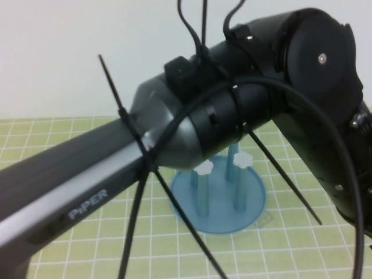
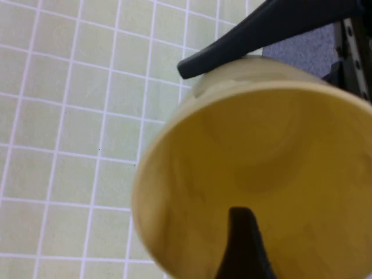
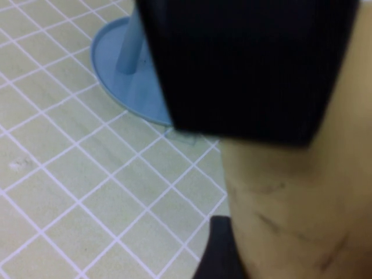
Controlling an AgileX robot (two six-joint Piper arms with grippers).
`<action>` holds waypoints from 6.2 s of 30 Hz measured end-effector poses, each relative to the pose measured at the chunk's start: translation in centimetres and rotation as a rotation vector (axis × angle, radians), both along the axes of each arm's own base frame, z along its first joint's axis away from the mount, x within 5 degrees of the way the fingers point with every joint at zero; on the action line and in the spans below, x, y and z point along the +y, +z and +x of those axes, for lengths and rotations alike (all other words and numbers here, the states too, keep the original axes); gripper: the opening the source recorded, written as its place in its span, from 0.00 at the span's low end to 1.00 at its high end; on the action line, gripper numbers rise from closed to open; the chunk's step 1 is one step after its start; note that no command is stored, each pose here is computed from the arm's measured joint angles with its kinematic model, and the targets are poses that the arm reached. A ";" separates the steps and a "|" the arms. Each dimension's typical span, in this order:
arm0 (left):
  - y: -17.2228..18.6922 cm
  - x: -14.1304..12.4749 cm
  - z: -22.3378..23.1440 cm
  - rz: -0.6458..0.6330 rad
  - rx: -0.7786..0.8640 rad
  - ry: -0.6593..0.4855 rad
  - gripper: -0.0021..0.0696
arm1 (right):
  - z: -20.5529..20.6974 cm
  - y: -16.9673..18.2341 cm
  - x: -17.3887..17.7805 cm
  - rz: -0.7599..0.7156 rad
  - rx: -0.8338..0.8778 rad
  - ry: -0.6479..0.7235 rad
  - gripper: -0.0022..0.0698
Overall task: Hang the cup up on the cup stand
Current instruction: Adjust the cup with two arms
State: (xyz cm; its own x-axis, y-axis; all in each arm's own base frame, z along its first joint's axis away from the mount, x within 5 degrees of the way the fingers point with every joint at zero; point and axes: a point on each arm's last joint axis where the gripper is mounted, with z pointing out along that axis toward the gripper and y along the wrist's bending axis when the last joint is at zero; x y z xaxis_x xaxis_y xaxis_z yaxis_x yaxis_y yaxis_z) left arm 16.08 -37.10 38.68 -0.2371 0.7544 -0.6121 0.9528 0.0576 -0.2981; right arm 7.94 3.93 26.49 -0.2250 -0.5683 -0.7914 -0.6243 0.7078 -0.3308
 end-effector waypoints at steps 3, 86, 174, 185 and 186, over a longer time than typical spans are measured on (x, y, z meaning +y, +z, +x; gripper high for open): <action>-0.7 -0.5 0.2 0.002 0.006 -0.023 0.63 | 0.0 0.0 0.1 0.012 0.001 0.000 0.80; 4.6 -0.5 9.1 -0.849 -0.131 0.234 0.05 | 0.8 12.3 -3.8 0.397 -0.726 -0.492 0.95; 4.6 -3.8 2.7 -0.908 -0.030 0.050 0.04 | 1.7 6.0 -3.4 2.068 -0.051 -0.453 0.99; 4.1 -3.7 2.3 -0.824 0.007 0.037 0.04 | 2.2 5.8 -3.2 1.997 -0.070 -0.454 0.99; 4.1 -3.7 2.2 -0.823 0.009 0.034 0.04 | 2.2 5.8 -3.2 1.994 -0.071 -0.454 0.99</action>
State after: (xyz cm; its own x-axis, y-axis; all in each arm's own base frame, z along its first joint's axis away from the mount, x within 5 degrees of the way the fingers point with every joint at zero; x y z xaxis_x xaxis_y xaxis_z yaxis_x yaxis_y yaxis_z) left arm 18.33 -40.81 42.76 -0.2588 0.0576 -0.9642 0.9519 -0.1540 -0.2647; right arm 10.17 0.74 32.31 -0.0185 0.9915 -0.1289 -0.3594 0.1137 0.9262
